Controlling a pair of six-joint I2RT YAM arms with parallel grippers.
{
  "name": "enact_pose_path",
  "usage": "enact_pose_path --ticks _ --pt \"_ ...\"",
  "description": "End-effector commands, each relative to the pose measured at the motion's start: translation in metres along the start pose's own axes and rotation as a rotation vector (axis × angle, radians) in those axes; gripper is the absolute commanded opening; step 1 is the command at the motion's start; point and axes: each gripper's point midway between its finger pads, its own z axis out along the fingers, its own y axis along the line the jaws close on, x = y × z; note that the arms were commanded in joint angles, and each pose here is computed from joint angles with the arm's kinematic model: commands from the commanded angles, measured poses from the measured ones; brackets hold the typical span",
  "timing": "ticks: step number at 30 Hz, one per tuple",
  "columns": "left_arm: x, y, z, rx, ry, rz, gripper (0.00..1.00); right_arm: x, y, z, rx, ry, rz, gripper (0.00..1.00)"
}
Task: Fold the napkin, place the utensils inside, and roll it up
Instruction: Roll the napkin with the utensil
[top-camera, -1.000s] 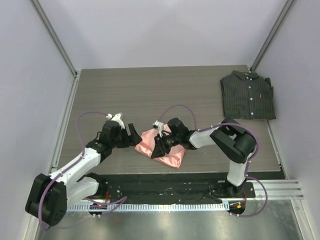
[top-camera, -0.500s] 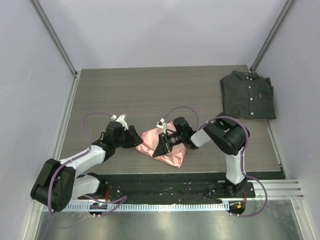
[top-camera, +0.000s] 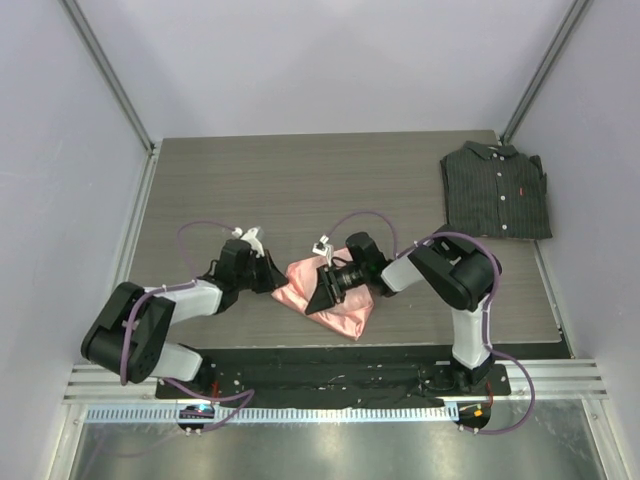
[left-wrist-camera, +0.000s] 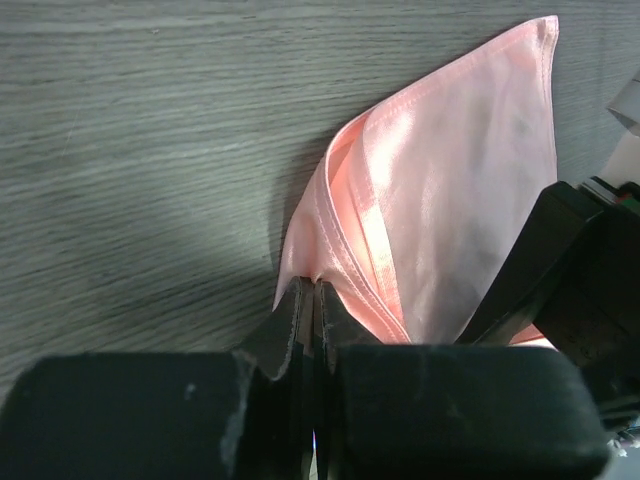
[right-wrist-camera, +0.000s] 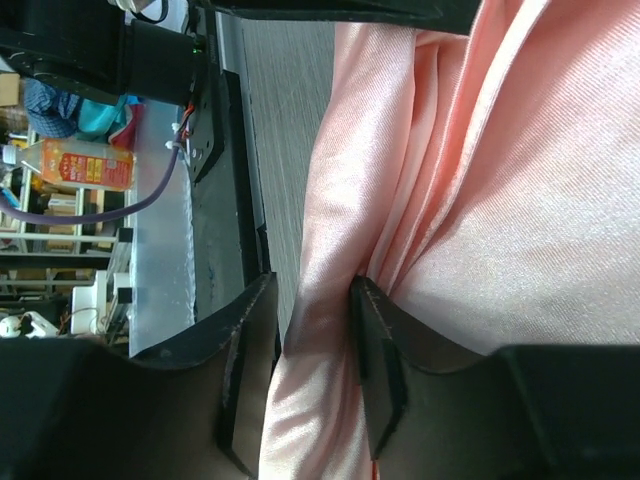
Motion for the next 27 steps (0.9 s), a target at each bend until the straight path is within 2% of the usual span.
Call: enact_pose_path --ticks 1,2,6,7,11,12,17,19,20,23,27 --pt "-0.005 -0.003 0.005 0.004 0.012 0.019 0.00 0.003 -0.029 -0.011 0.205 0.017 0.008 0.47" --pt "-0.001 0.001 0.005 -0.012 0.033 0.013 0.00 0.001 -0.029 -0.014 0.225 0.022 -0.022 0.52" --pt "0.008 0.007 0.005 -0.045 0.078 -0.009 0.00 -0.016 -0.023 -0.029 0.325 0.037 -0.079 0.60" --pt "0.010 0.008 0.006 -0.054 0.090 -0.015 0.00 -0.030 -0.016 -0.033 0.347 0.014 -0.117 0.61" --pt "0.010 0.010 0.006 -0.086 0.118 -0.034 0.00 -0.043 -0.011 -0.044 0.486 0.029 -0.208 0.66" --pt "0.010 0.011 0.006 -0.094 0.124 -0.042 0.00 -0.045 -0.002 -0.037 0.499 0.044 -0.274 0.66" --pt "0.016 0.014 0.004 -0.137 0.173 -0.081 0.00 -0.054 0.007 -0.035 0.724 0.016 -0.510 0.68" --pt "0.015 0.013 0.004 -0.145 0.180 -0.090 0.00 -0.045 0.015 -0.025 0.756 0.043 -0.612 0.68" --pt "0.019 0.016 0.003 -0.160 0.200 -0.097 0.00 -0.052 0.010 -0.032 0.845 0.018 -0.651 0.68" --pt "0.019 0.016 0.002 -0.170 0.211 -0.104 0.00 -0.042 0.017 -0.022 0.897 0.041 -0.766 0.68" --pt "0.019 0.015 0.002 -0.168 0.220 -0.108 0.00 -0.044 0.014 -0.018 0.944 0.040 -0.821 0.67"
